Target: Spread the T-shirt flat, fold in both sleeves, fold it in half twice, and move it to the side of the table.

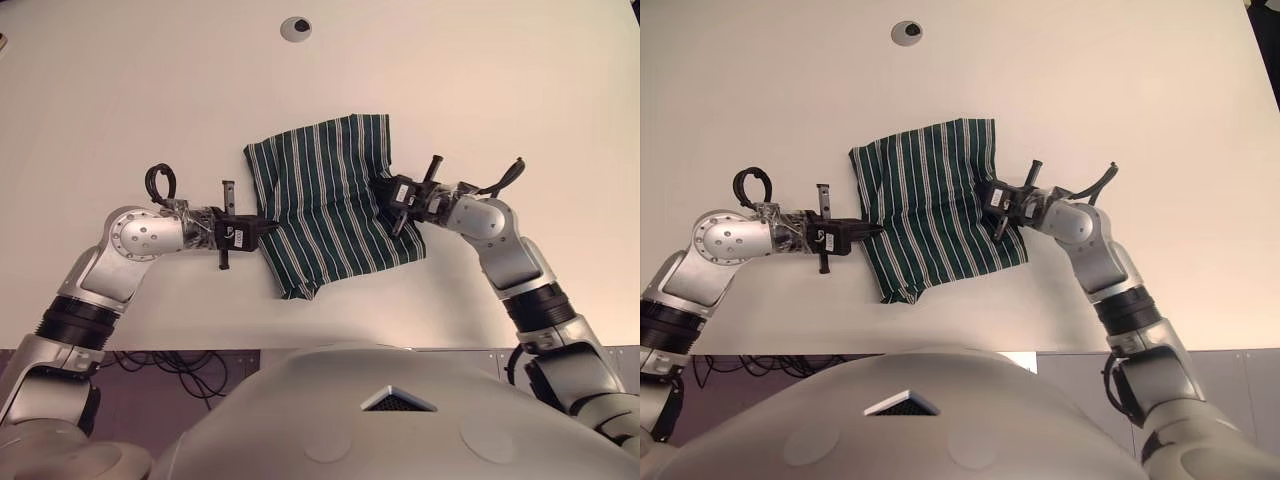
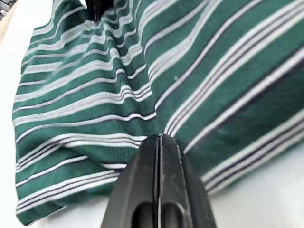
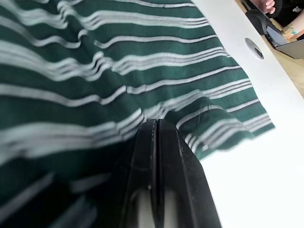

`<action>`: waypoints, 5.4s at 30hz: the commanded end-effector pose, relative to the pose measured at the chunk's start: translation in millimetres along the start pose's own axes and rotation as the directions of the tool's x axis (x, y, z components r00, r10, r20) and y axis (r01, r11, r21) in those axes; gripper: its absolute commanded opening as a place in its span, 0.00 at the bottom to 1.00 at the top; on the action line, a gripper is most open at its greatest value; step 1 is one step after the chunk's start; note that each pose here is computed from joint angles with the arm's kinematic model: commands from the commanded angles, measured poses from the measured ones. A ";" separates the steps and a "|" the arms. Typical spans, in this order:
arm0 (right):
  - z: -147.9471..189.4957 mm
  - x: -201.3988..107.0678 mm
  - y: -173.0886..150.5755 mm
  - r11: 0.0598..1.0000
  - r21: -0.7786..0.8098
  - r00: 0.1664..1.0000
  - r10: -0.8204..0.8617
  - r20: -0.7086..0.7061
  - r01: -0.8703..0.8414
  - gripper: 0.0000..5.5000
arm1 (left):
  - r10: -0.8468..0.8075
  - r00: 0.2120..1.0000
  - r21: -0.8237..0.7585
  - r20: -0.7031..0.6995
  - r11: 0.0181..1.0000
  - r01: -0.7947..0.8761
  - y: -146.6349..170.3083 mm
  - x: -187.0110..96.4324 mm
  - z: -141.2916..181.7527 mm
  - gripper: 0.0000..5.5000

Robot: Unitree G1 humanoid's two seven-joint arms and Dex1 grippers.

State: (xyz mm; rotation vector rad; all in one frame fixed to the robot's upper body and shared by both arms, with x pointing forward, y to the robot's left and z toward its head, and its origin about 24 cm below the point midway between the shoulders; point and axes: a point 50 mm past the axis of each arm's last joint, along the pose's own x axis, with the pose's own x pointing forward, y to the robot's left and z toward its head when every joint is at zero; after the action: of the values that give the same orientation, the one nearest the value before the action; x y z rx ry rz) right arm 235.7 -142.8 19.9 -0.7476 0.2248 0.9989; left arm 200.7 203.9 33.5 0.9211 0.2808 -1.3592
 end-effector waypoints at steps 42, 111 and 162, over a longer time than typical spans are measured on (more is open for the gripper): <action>31.2 -116.0 51.6 0.947 0.070 0.936 0.295 0.193 -0.314 0.51 | 0.182 0.982 -0.026 0.047 0.983 -0.181 -50.9 -51.9 10.9 0.46; 47.4 -68.1 -0.5 0.801 0.502 0.945 0.274 0.176 -0.326 0.03 | 0.240 0.970 -0.695 0.039 0.704 -0.146 14.5 1.3 21.5 0.02; 76.5 38.5 -16.0 0.902 0.415 0.890 -0.091 0.447 -0.116 0.02 | 0.563 0.826 -0.689 0.020 0.606 -0.397 44.0 -13.5 7.6 0.21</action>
State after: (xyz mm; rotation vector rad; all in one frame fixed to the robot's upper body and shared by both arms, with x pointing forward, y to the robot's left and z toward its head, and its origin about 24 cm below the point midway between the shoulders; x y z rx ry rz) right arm 252.9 -82.8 67.1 -0.0757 0.0405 1.0394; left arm 244.3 208.1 74.8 0.0785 0.2164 -0.6858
